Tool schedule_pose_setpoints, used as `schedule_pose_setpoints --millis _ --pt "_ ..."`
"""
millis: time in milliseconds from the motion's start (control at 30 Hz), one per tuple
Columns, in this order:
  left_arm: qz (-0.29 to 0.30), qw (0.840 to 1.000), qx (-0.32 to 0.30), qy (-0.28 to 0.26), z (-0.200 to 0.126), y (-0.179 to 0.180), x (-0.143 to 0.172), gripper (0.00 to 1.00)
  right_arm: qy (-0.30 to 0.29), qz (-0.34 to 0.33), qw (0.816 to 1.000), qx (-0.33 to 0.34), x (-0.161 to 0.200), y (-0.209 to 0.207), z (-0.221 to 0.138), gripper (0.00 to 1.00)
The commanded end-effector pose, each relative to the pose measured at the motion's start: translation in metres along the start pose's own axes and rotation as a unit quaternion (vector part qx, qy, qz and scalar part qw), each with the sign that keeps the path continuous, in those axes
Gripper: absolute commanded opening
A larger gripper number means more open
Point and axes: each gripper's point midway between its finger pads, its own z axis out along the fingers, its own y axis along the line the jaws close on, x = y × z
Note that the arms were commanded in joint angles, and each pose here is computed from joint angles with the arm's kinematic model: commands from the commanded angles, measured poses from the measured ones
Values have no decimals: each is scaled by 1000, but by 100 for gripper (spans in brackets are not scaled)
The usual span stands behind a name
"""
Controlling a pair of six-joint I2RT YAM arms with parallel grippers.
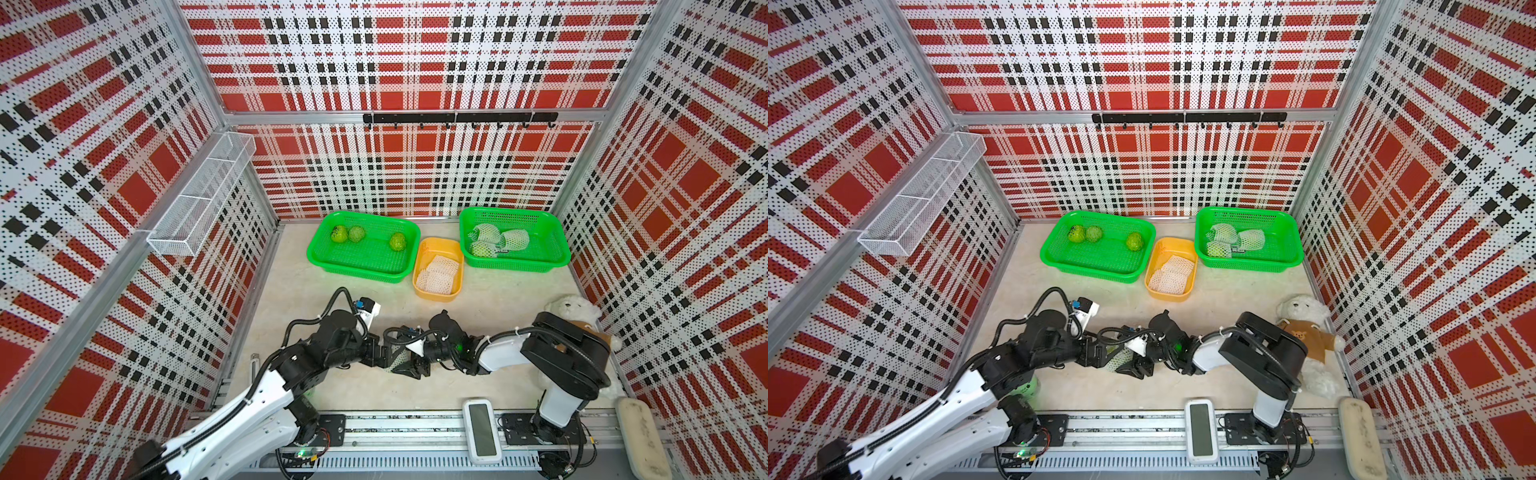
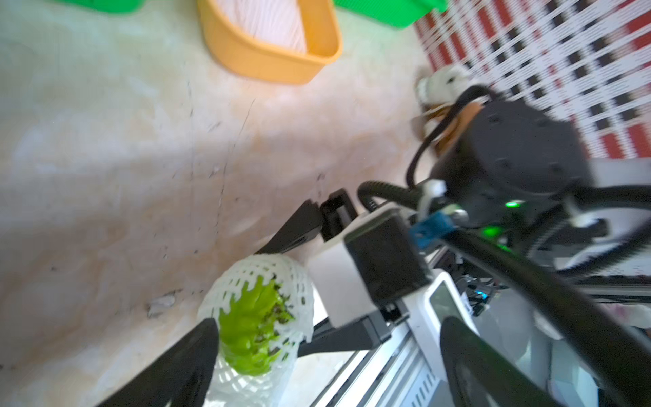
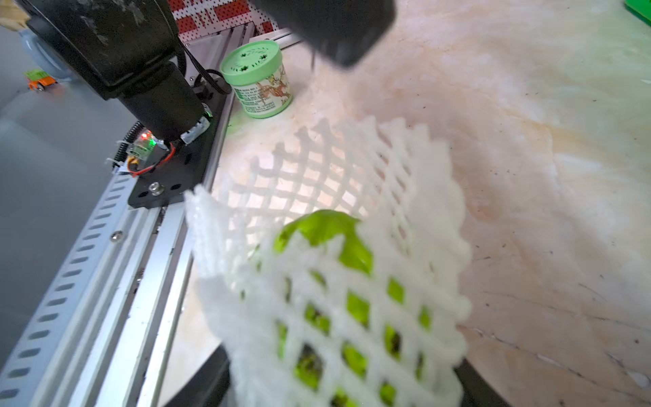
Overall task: Sleeve custard apples in foam nets
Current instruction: Pick up the custard apple from the center of the board.
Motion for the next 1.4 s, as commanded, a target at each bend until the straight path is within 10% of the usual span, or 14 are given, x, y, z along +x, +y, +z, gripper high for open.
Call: schedule_pose_setpoints --millis 0,400,967,1367 --pt "37 996 71 -45 -16 -29 -19 99 11 38 999 -33 -12 8 -20 49" --pt "232 962 116 -82 -22 -78 -25 100 110 201 959 -164 -67 60 -97 56" --pt "400 903 158 -12 -9 -124 11 100 68 296 932 -198 -128 71 -154 56" --pt "481 872 92 -11 5 -127 14 70 102 334 917 -191 -133 63 -154 54"
